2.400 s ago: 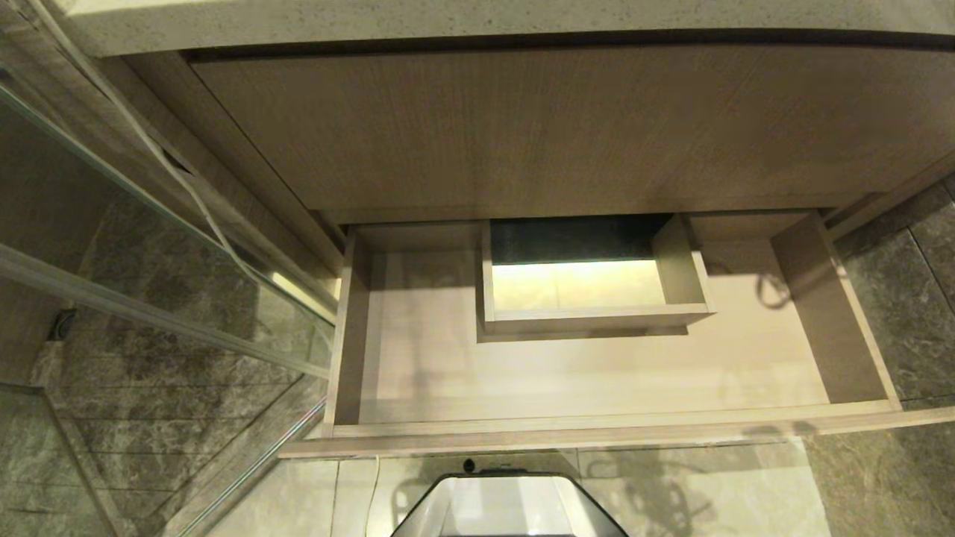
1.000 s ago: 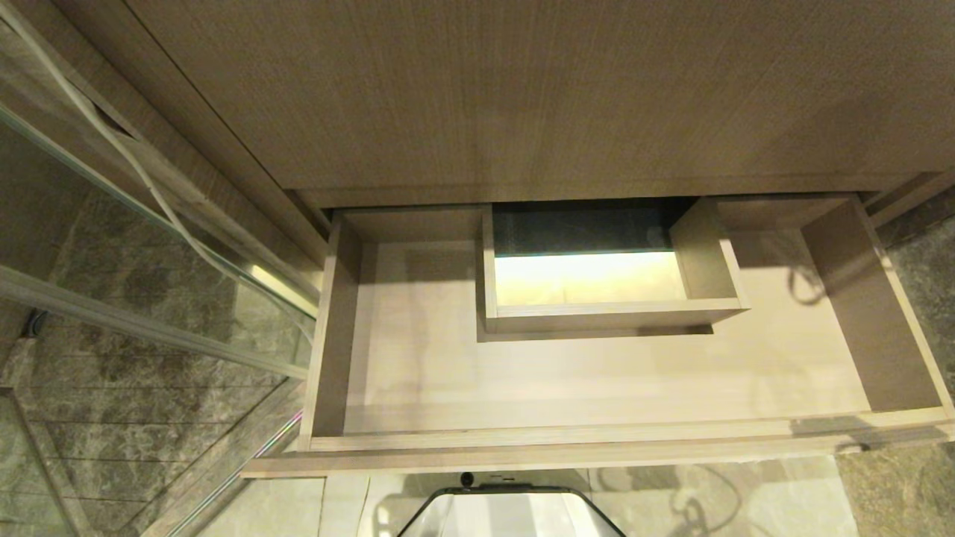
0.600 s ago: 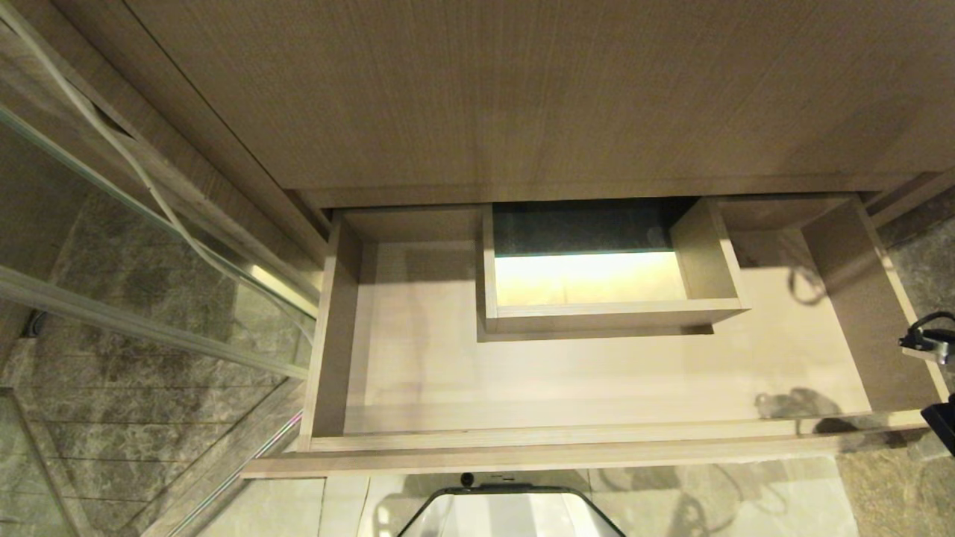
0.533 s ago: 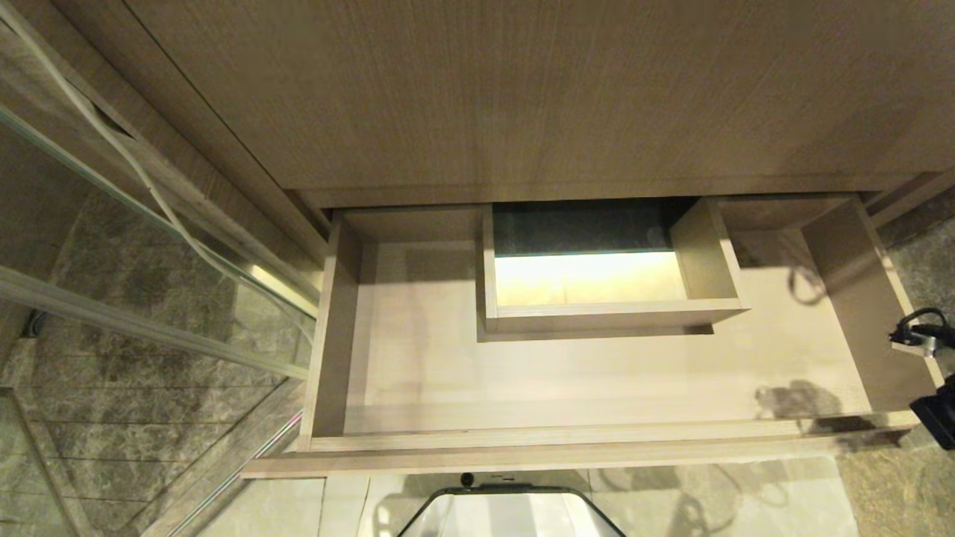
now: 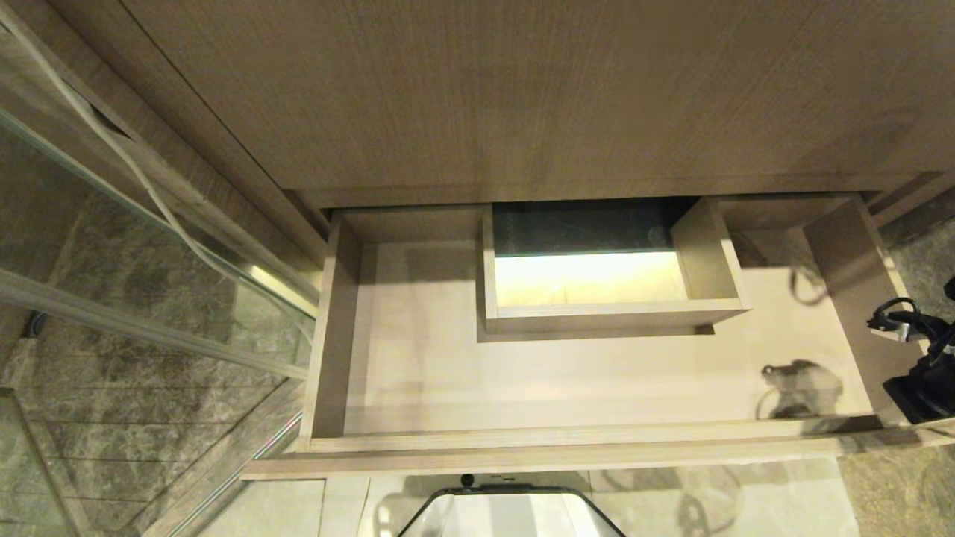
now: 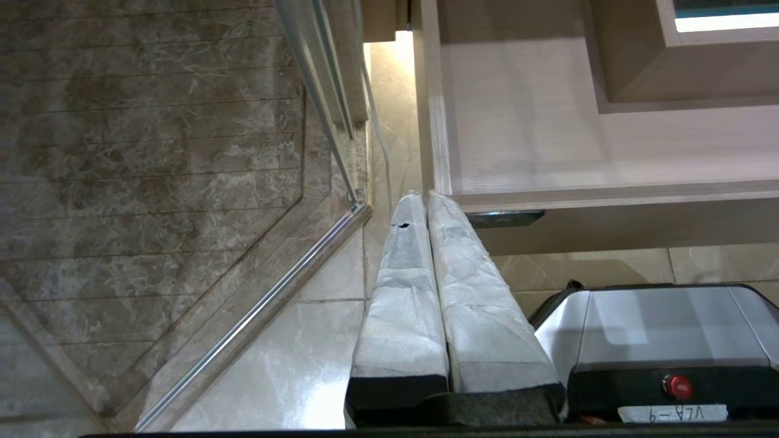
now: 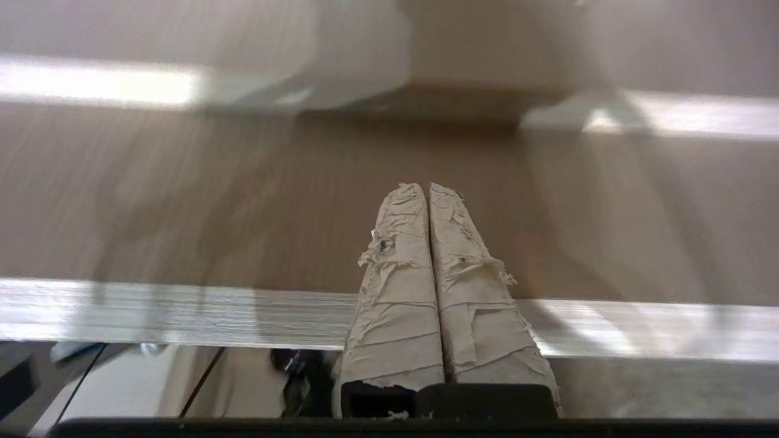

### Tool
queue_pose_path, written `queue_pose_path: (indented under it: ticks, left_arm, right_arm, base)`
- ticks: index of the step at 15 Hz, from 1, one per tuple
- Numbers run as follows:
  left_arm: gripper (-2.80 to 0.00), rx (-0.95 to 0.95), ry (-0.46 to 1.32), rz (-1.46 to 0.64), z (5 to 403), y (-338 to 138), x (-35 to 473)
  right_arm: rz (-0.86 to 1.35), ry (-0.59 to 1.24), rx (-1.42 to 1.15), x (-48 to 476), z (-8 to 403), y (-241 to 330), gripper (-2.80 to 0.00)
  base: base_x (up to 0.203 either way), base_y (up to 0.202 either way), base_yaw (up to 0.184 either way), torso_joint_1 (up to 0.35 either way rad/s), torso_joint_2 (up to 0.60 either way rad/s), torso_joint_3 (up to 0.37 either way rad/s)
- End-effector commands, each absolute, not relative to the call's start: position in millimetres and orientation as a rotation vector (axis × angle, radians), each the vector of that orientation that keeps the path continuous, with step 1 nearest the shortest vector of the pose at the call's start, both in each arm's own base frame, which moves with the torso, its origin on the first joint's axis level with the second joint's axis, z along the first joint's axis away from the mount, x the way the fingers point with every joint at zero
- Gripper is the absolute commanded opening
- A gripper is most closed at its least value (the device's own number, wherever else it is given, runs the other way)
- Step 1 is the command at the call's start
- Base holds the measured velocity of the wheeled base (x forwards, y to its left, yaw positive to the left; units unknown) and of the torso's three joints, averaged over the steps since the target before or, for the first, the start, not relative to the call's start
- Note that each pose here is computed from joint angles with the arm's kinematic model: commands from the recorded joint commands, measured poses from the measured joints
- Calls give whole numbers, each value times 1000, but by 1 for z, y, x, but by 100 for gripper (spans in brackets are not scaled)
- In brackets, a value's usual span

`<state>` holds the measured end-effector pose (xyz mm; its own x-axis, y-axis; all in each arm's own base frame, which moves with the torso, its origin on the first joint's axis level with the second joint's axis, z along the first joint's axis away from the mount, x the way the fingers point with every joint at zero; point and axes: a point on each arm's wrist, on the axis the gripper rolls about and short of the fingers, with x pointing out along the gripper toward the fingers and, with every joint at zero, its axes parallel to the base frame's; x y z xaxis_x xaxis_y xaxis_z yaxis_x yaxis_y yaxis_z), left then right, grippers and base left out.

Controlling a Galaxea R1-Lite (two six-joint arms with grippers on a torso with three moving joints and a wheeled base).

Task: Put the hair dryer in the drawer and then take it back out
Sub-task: Close the drawer

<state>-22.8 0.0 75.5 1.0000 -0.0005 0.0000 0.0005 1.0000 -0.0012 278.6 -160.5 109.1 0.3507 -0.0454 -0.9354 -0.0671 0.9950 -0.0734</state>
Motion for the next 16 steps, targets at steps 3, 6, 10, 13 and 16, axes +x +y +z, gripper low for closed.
queue_pose_path:
  ticks: [3, 6, 10, 13, 16]
  left_arm:
    - [-280, -2, 1, -3, 75, 0, -23]
    - [-280, -2, 2, -2, 75, 0, -23]
    - [-280, -2, 0, -2, 75, 0, -23]
    - [-280, -2, 2, -2, 75, 0, -23]
    - [-280, -2, 0, -2, 75, 0, -23]
  right_arm:
    - [2, 1048, -152, 282, 149, -161, -280]
    - [-17, 973, -196, 274, 176, -157, -280]
    - [2, 1069, -229, 246, 188, -142, -280]
    - [42, 1265, -238, 220, 172, -134, -280]
    - [57, 1358, -227, 219, 152, -135, -280]
  base:
    - [0, 0, 0, 0, 0, 0]
    - [0, 0, 0, 0, 0, 0]
    - [0, 0, 0, 0, 0, 0]
    - [0, 0, 0, 0, 0, 0]
    - [0, 0, 0, 0, 0, 0]
